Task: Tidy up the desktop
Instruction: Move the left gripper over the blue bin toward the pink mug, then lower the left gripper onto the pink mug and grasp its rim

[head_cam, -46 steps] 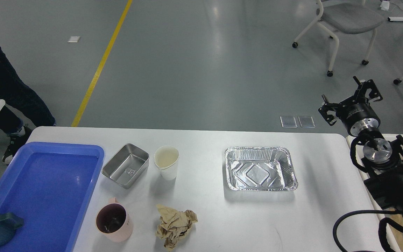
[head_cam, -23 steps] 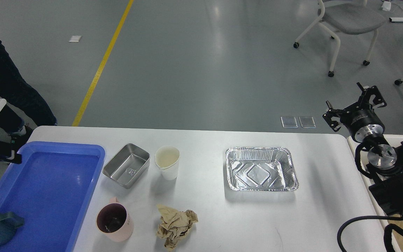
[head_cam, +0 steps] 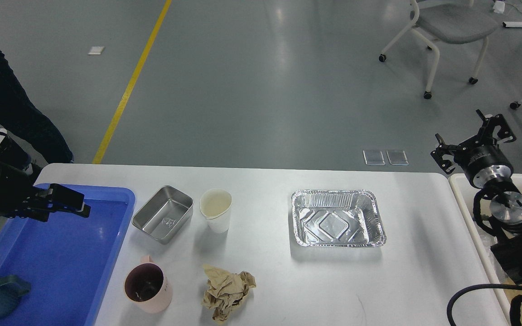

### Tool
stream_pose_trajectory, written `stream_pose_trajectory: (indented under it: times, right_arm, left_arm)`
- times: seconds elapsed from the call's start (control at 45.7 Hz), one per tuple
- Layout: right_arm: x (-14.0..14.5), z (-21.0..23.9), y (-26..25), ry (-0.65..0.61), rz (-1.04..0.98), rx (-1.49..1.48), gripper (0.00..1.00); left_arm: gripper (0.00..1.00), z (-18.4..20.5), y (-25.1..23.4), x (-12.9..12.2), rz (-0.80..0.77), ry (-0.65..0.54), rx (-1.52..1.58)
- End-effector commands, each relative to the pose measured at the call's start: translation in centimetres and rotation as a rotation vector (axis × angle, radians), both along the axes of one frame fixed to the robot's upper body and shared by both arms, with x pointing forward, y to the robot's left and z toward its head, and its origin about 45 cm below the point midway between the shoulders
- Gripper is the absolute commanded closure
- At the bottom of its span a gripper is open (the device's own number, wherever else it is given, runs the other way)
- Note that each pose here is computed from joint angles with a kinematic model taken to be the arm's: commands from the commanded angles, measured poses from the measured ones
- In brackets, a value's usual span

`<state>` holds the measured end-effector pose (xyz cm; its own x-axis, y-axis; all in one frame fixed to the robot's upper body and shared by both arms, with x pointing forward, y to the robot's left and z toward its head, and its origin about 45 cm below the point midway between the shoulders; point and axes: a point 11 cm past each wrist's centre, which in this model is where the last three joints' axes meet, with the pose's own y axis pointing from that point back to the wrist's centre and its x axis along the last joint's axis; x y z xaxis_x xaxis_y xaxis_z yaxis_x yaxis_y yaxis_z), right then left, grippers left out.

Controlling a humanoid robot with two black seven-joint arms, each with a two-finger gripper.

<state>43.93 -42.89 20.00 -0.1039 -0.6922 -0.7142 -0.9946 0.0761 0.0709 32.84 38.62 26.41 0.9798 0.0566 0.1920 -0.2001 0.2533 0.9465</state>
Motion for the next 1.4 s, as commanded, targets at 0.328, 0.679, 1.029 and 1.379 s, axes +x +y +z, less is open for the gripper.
stream_pose_trajectory:
  times: [0.328, 0.679, 1.029, 1.379]
  right_arm:
    - [-0.1, 0.2, -0.6, 0.011, -0.002, -0.021, 0.00]
    - [-0.2, 0.7, -2.2, 0.044, -0.037, -0.071, 0.00]
    - [-0.3, 0.7, -2.5, 0.051, -0.043, -0.077, 0.00]
    - [-0.1, 0.7, -2.2, 0.066, -0.017, -0.117, 0.00]
  left_arm:
    - [0.00, -2.7, -3.4, 0.3, -0.082, 0.053, 0.043]
    - [0.00, -4.5, -7.4, 0.3, -0.180, 0.093, 0.030]
    - [0.00, -5.4, -6.7, -0.2, -0.173, 0.114, 0.081]
    - [0.00, -7.8, -6.2, -1.9, -0.185, 0.188, 0.130]
